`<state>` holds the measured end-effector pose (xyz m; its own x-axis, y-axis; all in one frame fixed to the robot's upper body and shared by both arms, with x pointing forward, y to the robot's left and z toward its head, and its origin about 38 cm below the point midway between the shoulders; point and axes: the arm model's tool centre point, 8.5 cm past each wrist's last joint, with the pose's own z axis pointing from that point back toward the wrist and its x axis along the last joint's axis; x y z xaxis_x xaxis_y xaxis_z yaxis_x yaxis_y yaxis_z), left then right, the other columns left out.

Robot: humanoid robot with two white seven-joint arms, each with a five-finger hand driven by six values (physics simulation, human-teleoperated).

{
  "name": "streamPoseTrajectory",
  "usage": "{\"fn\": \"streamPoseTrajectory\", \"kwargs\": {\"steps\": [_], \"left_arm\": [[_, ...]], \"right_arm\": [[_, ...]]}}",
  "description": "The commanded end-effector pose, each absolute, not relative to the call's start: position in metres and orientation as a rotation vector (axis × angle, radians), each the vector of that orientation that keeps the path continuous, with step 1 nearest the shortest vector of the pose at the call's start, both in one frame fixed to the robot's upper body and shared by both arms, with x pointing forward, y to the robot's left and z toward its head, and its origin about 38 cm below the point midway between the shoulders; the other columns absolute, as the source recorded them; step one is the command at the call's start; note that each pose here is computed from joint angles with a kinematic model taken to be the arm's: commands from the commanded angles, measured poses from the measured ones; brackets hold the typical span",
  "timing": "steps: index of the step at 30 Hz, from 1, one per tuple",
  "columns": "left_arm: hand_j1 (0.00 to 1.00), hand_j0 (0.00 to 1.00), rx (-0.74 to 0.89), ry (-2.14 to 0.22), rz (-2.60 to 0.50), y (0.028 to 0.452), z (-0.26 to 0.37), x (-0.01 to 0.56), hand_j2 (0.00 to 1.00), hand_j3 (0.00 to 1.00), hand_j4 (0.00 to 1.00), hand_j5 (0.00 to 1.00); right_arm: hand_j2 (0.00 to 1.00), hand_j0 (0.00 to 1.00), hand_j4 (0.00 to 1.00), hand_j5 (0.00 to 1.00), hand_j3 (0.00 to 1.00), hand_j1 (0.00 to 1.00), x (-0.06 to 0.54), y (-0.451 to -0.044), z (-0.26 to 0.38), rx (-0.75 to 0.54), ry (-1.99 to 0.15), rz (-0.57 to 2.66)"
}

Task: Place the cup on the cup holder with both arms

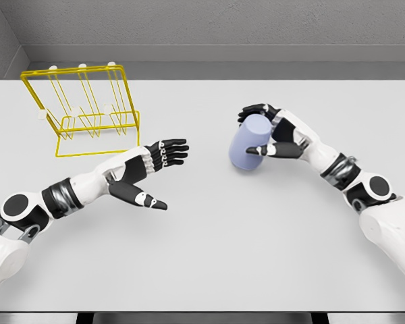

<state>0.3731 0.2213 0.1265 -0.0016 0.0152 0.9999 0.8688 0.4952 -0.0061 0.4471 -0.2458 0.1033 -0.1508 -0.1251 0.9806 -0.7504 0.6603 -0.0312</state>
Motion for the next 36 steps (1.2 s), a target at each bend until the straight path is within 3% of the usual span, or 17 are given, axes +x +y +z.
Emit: {"fn": "streamPoseTrajectory", "kwargs": {"steps": [1, 16, 21, 26, 32, 36], "left_arm": [[1.0, 1.0, -0.83, -1.418, -0.809, 0.224, 0.127, 0.373, 1.0, 1.0, 1.0, 1.0], [1.0, 1.0, -0.822, -1.418, -0.809, 0.226, 0.128, 0.375, 1.0, 1.0, 1.0, 1.0], [1.0, 1.0, -0.819, -1.414, -0.808, 0.226, 0.127, 0.375, 1.0, 1.0, 1.0, 1.0], [1.0, 1.0, -0.717, -1.437, -0.802, 0.245, 0.125, 0.388, 1.0, 1.0, 1.0, 1.0], [1.0, 1.0, -0.758, -1.453, -0.758, 0.229, 0.118, 0.391, 1.0, 1.0, 1.0, 1.0], [1.0, 1.0, -0.776, -1.454, -0.703, 0.222, 0.109, 0.396, 1.0, 1.0, 1.0, 1.0]], "right_arm": [[0.71, 0.71, 0.71, 0.71, 0.71, 0.71, 0.446, -0.237, 0.101, 0.746, -1.654, 0.641], [0.71, 0.71, 0.71, 0.71, 0.71, 0.71, 0.434, -0.196, 0.093, 0.835, -1.639, 0.693], [0.71, 0.71, 0.71, 0.71, 0.71, 0.71, 0.434, -0.195, 0.09, 0.833, -1.631, 0.696], [0.71, 0.71, 0.71, 0.71, 0.71, 0.71, 0.433, -0.189, 0.087, 0.844, -1.625, 0.694], [0.71, 0.71, 0.71, 0.71, 0.71, 0.71, 0.431, -0.187, 0.084, 0.846, -1.612, 0.702], [0.78, 0.78, 0.78, 0.78, 0.78, 0.78, 0.431, -0.186, 0.083, 0.847, -1.606, 0.708]]}}
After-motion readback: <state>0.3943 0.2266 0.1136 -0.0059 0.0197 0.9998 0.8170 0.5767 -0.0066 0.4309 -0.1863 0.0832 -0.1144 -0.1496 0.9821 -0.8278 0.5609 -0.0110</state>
